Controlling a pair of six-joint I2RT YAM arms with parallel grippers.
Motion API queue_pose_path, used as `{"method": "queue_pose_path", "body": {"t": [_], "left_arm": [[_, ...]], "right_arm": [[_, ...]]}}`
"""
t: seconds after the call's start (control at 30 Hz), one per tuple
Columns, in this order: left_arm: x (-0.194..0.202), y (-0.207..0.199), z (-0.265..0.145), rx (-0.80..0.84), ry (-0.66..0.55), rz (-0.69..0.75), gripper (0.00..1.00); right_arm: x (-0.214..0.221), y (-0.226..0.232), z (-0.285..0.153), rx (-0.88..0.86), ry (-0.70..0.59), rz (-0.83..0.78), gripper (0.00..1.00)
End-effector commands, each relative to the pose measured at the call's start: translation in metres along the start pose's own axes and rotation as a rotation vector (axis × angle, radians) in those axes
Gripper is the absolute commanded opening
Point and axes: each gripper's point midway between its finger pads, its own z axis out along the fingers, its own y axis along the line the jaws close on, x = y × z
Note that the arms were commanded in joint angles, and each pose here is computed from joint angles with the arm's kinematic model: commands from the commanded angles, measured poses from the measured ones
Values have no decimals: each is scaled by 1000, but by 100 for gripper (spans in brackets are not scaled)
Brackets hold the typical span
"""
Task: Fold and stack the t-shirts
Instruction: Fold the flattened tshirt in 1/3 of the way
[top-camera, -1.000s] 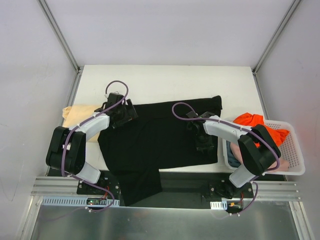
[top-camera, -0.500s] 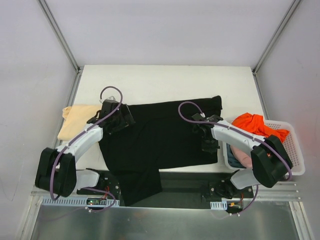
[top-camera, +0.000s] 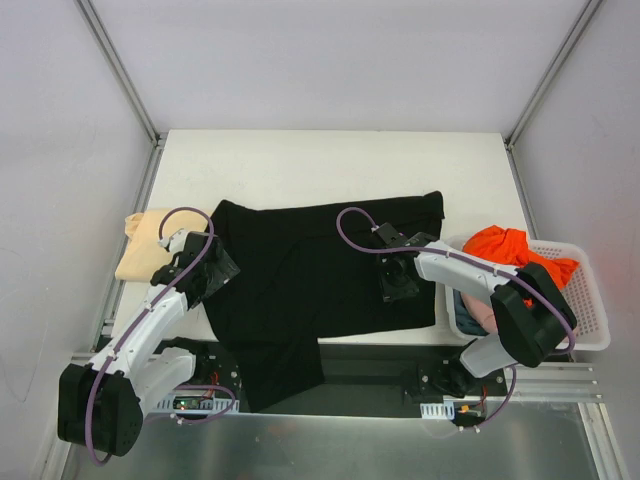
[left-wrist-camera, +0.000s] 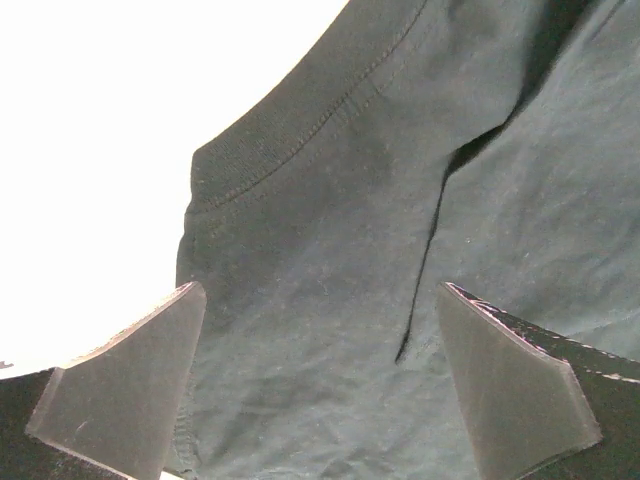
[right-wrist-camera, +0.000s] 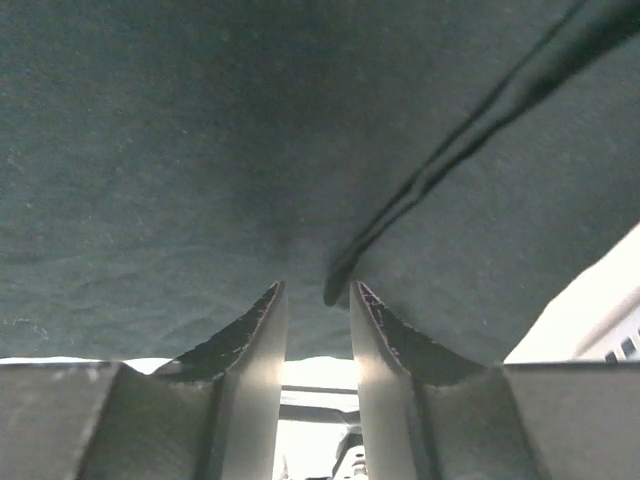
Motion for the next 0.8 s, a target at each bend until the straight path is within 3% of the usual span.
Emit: {"method": "queue_pose_path", "body": {"t": [0.0, 0.13, 0.27, 0.4, 0.63, 0.73, 0.77], "left_arm": [[-9, 3, 3, -46, -21, -24, 99], [-19, 14, 16, -119, -16, -58, 99], [-30, -8, 31, -52, -6, -55, 99], [-41, 5, 54, -150, 31, -90, 99], [-46, 20, 73, -225, 89, -132, 84], [-50, 29, 75, -258, 78, -152, 79], [-50, 32, 76, -266, 86, -160, 79]], "right_arm": [[-14, 9, 2, -33, -27, -46, 37], [-13, 1, 10, 1, -11, -17, 41], [-17, -8, 18, 3, 8, 37, 42], [-19, -17, 21, 24, 13, 58, 42], [-9, -42, 14, 99, 23, 107, 25], [-4, -51, 7, 117, 14, 123, 11], [-2, -54, 7, 127, 19, 125, 2]]}}
